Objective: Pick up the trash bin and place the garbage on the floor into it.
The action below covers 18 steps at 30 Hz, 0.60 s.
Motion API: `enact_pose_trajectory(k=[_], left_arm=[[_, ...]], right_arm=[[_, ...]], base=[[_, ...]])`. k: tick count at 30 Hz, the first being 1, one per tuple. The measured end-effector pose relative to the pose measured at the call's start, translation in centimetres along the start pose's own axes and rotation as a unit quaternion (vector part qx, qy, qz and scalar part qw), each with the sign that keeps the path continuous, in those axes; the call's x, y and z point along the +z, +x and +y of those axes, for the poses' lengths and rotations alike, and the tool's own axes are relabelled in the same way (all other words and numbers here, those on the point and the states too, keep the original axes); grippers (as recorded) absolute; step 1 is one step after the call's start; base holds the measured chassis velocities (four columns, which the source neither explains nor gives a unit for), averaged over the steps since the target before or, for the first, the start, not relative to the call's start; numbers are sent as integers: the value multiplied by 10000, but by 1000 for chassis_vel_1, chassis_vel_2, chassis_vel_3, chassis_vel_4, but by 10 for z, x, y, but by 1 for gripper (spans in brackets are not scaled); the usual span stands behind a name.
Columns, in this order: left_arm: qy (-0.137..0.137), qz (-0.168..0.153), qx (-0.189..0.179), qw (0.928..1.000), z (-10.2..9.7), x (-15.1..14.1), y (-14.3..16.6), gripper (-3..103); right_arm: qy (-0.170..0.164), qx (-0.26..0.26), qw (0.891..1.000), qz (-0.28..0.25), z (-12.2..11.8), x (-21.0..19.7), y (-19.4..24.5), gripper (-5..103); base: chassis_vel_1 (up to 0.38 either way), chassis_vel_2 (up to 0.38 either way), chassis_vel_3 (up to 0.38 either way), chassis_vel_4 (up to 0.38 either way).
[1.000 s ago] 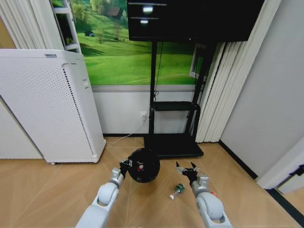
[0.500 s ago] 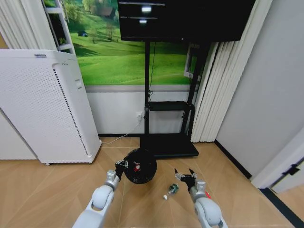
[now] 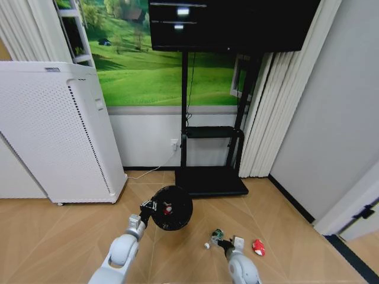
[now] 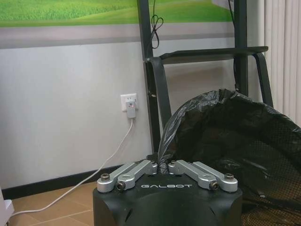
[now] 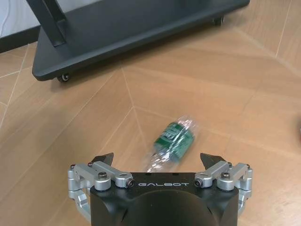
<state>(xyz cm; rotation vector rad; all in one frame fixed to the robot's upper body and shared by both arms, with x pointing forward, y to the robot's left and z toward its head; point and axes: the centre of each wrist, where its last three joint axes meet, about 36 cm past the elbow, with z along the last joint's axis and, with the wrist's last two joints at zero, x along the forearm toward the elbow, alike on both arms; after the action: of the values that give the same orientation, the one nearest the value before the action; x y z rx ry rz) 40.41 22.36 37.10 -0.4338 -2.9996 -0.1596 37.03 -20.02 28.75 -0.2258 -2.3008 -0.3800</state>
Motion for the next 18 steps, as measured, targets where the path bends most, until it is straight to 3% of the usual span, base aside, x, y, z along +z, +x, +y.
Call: enact_pose_trajectory(k=[8,18], left_arm=[[-22,42,-28,10000,-2,2,8,4],[-36,43,-134,9999,-1,1,16,4]], right_arm=[[-342,-57,9994,87,41,-11,-32,100],[-217,349,9990,147,59,-24,-75,100]], base=[[0,0,0,0],[0,0,0,0]])
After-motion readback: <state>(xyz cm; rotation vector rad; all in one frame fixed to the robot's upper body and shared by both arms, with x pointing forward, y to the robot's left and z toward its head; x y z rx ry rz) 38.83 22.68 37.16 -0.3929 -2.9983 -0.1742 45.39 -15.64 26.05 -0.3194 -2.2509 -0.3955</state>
